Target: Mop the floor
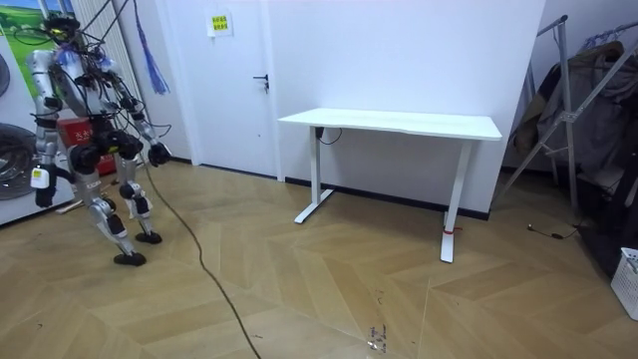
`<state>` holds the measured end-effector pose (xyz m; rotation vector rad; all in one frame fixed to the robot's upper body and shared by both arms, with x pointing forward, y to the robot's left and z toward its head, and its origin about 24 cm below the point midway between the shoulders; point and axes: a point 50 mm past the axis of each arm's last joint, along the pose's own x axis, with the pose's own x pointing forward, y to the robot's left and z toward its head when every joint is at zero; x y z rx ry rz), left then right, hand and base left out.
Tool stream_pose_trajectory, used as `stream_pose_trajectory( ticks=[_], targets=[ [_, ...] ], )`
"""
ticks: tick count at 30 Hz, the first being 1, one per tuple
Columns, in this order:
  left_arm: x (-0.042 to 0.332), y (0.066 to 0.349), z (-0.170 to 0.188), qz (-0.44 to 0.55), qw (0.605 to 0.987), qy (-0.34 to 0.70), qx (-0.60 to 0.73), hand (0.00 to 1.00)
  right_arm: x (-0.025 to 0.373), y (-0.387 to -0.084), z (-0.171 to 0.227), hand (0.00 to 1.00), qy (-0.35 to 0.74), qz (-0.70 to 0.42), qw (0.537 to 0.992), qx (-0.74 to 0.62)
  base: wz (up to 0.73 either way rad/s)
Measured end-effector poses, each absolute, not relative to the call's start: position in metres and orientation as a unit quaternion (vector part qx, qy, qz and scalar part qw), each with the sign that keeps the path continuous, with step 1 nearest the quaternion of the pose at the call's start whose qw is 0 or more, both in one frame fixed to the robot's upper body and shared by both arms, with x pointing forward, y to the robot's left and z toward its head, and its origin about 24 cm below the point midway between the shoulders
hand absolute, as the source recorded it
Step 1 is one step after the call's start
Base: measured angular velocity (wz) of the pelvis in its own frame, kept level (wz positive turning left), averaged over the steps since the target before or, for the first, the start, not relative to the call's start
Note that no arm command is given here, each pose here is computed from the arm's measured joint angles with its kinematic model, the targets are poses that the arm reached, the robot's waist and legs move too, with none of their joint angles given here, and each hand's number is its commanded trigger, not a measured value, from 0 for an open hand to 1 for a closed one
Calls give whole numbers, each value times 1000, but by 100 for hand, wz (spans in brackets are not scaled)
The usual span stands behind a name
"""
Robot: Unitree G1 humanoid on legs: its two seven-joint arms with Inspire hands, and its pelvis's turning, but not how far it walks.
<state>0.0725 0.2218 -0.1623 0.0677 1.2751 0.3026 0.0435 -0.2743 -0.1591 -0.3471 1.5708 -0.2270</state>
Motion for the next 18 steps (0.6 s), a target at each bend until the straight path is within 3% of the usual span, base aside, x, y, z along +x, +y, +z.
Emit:
stream_pose_trajectory(
  ticks=[10, 18],
  targets=[
    [57, 224, -164, 145, 782, 606, 31, 0, 17, -269, -162, 100, 729, -79, 660, -160, 2],
    [54, 230, -164, 139, 776, 614, 29, 0, 19, -268, -163, 100, 731, -48, 657, -180, -12]
  ],
)
